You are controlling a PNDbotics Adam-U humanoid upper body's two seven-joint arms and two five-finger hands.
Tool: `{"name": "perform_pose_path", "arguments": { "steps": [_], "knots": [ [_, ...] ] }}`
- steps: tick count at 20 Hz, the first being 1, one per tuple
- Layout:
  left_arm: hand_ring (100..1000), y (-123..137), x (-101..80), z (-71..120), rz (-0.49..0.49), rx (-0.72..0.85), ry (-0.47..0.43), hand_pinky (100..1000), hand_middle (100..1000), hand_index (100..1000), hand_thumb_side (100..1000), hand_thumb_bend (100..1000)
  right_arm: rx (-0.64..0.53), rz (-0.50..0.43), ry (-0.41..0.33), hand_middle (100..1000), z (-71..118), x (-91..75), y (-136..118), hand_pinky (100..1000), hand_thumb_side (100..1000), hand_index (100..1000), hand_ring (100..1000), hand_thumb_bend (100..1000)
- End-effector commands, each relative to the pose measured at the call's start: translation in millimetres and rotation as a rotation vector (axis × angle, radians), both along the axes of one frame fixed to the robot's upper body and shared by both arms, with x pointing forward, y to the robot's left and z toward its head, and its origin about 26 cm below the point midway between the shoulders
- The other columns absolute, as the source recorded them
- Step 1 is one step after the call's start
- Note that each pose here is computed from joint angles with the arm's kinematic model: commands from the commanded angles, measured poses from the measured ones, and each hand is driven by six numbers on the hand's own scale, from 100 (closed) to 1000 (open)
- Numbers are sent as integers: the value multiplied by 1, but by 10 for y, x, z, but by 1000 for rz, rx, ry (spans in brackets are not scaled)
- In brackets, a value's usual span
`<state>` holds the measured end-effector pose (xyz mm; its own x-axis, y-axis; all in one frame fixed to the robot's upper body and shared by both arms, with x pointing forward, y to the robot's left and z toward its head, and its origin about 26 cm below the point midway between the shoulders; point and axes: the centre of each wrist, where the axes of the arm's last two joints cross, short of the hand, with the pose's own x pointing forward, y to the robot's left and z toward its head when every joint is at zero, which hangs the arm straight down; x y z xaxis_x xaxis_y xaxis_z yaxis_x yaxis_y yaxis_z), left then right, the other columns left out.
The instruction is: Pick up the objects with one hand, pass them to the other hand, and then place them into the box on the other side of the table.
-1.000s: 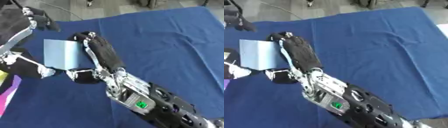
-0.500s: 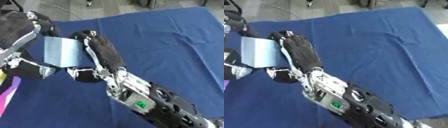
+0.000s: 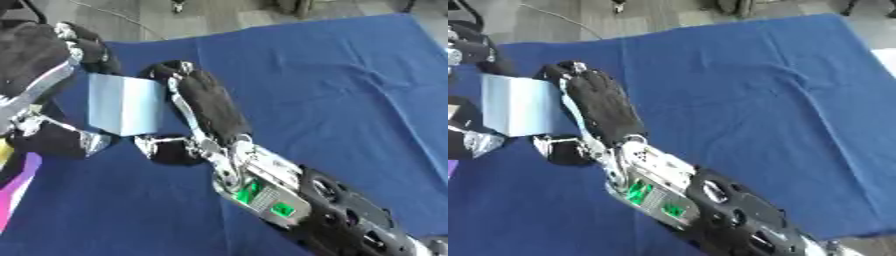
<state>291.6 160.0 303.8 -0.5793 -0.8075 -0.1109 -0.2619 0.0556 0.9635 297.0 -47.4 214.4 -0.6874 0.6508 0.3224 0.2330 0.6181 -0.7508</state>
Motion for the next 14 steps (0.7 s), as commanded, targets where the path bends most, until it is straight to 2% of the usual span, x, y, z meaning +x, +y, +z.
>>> {"name": "perform_pose_path", "arguments": {
  "steps": [1,10,14],
  "knots": [
    [590,15,-26,164,8,-39,-59,703,455,545,100,247,5,31,-10,473,27,-49,24,705,100,605,505,100],
    [555,28,-22,152,10,-108,-38,676,416,499,100,309,14,41,-27,515,29,-41,12,729,100,649,545,100],
    [544,43,-18,137,11,-125,-20,668,405,487,100,328,-2,48,-37,572,17,-31,10,731,100,702,592,240]
  ]
}}
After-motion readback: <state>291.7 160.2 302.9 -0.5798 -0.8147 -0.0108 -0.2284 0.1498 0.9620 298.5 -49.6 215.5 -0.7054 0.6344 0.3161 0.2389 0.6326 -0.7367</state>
